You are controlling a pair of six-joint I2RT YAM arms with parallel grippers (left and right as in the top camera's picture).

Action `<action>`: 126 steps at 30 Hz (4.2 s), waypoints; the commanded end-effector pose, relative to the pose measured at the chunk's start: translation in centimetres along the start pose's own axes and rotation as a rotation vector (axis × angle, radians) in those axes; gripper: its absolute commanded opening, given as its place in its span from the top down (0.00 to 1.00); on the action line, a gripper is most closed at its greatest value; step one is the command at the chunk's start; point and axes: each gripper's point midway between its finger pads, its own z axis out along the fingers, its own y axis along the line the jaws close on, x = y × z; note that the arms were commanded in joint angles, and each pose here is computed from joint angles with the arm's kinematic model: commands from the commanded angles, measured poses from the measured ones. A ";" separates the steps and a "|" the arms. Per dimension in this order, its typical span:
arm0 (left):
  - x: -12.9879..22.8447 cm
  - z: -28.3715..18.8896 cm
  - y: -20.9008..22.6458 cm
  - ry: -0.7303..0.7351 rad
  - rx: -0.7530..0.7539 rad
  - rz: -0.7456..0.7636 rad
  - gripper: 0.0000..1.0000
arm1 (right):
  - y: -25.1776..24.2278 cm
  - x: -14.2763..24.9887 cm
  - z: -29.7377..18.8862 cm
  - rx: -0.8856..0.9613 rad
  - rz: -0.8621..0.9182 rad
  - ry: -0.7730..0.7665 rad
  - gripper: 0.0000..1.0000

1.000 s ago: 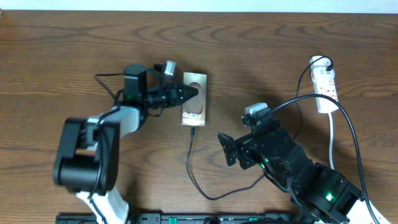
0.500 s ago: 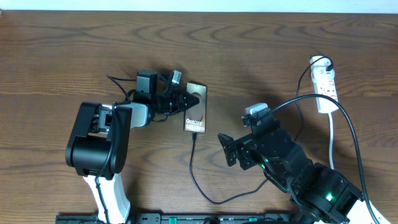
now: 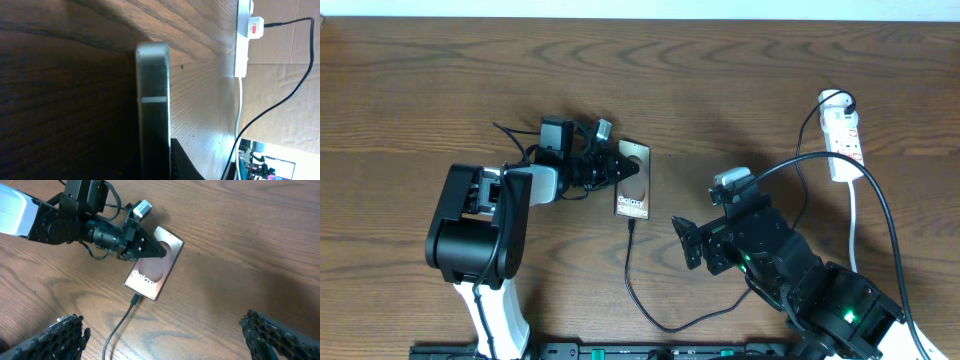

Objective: Plug charger to phone and switch on socket

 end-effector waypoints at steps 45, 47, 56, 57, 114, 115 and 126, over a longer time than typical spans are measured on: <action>3.2 0.6 5.9 0.089 -0.496 0.050 0.66 | -0.2 -0.1 1.0 0.028 0.053 0.015 0.01; 3.2 0.5 6.1 0.091 -0.512 0.050 0.66 | -0.2 -0.1 1.1 0.029 0.056 0.018 0.01; 3.4 0.5 6.0 0.101 -0.534 0.050 0.63 | -0.1 0.7 2.3 0.041 0.060 0.063 0.01; 3.4 0.4 6.1 0.107 -0.547 0.043 0.62 | -0.1 1.0 2.6 0.047 0.057 0.075 0.01; 3.7 -3.0 5.8 0.215 -0.753 -0.055 0.53 | -0.4 2.7 3.5 0.078 0.106 0.148 0.01; 3.7 -3.0 5.8 0.215 -0.752 -0.055 0.53 | -0.4 2.7 3.5 0.078 0.105 0.151 0.01; 3.6 -3.0 5.7 0.211 -0.750 -0.054 0.36 | -0.7 3.5 3.7 0.094 0.097 0.183 0.01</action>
